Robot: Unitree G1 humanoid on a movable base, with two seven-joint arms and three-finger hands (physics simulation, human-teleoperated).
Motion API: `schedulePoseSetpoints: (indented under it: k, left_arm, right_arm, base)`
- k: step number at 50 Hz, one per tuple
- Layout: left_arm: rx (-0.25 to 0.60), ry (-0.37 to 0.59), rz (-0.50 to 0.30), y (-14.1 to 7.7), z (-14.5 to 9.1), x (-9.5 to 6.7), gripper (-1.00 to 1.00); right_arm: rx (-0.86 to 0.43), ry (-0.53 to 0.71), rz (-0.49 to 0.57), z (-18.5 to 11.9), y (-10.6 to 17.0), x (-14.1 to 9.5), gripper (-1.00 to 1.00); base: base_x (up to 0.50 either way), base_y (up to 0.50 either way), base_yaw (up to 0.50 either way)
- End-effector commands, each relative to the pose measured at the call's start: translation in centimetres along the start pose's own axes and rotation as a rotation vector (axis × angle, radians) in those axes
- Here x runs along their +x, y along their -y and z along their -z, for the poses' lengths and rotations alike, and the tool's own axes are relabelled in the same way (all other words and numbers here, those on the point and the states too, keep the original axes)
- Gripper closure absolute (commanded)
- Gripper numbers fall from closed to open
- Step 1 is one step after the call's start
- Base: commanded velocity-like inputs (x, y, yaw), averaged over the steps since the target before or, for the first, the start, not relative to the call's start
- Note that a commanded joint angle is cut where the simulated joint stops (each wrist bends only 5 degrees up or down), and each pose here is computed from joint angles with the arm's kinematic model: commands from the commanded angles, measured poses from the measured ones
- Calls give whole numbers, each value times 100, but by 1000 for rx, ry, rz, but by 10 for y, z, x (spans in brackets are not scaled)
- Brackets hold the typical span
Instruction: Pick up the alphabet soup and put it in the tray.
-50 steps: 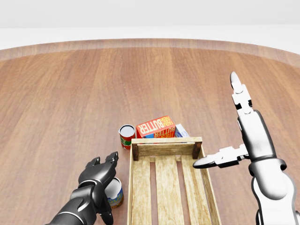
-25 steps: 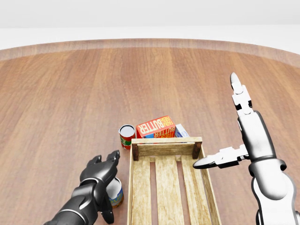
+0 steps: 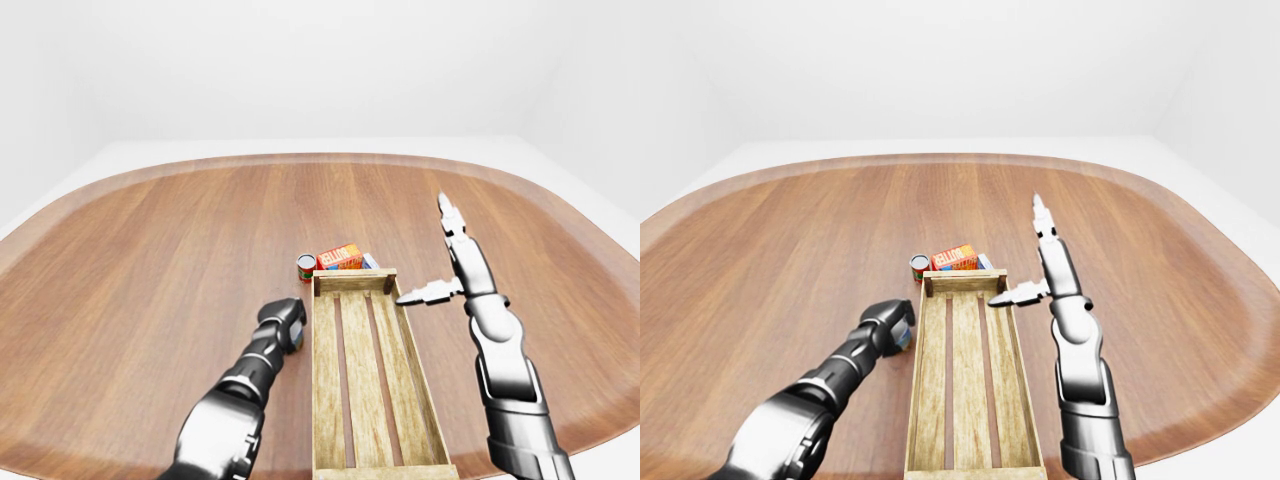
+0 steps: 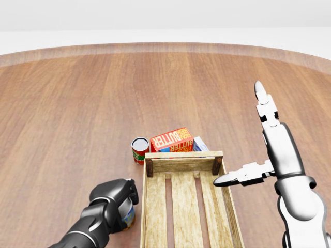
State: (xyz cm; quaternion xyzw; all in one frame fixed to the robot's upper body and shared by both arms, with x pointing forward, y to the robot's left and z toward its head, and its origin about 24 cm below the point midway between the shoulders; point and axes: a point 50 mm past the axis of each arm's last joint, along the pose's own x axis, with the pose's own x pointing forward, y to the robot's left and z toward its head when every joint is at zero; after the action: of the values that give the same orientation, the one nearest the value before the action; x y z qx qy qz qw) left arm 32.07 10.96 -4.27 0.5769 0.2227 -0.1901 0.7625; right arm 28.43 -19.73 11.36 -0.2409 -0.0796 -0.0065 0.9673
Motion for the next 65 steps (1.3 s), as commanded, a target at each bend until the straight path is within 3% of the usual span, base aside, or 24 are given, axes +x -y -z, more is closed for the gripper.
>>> schedulePoseSetpoints:
  k: [1,30,48,56,65]
  left_arm:
    - [-41,28,-21,-2,-2,0,100]
    - [-30,21,-41,-9,3,1,100]
    - [-40,-4,-86,-31,15,1,100]
    - [-135,106,-151,-62,0,-7,100]
    - [-142,195,-194,-83,-13,-20,100]
  right_arm:
    - [-3,0,1,0,0,0,-100]
    - [-6,6,0,-2,0,0,-100]
    - [-8,7,0,-2,-1,1,-100]
    - [-5,-2,0,0,-2,0,-100]
    - [-5,0,0,0,-1,1,-100]
  base:
    - [0,0,0]
    - [0,0,0]
    - [0,0,0]
    - [0,0,0]
    - [0,0,0]
